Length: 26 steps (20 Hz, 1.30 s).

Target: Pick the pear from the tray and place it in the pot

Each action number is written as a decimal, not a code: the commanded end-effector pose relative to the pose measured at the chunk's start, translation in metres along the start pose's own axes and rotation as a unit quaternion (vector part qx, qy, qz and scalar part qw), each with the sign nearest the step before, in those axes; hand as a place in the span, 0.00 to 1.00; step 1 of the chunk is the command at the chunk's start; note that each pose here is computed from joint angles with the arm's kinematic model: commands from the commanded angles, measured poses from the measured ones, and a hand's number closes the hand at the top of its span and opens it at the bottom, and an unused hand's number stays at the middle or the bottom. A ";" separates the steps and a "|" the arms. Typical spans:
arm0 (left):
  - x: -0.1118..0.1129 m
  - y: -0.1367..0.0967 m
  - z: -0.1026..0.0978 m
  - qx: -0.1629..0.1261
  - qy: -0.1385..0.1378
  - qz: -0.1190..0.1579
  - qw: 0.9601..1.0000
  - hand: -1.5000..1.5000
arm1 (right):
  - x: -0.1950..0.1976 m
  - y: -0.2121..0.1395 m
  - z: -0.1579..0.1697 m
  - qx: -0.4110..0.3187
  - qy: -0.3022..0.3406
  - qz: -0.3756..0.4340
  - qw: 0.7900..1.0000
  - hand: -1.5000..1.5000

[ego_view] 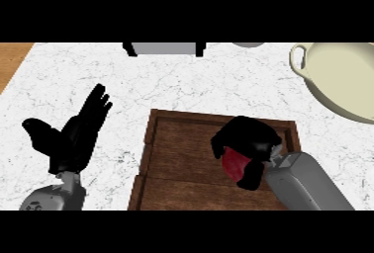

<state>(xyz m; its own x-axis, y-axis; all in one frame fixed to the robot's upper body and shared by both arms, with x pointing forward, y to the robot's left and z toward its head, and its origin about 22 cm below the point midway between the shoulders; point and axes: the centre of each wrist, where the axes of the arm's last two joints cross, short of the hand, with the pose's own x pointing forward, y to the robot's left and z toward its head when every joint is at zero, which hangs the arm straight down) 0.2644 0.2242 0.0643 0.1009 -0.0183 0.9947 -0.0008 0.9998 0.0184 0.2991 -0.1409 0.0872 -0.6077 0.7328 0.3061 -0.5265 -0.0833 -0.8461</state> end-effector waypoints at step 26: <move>0.003 0.016 0.010 0.015 0.003 0.005 1.000 0.50 | -0.148 -0.040 0.289 -0.405 0.625 -0.132 0.654 1.00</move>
<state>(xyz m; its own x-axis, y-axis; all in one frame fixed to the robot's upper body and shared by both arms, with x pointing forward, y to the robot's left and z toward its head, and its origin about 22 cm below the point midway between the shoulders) 0.2553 0.2397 0.0631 0.0994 -0.0131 0.9950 -0.0442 0.9989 0.0176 0.2601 -0.4285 0.1575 0.6710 0.6928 0.2639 0.1575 0.2146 -0.9639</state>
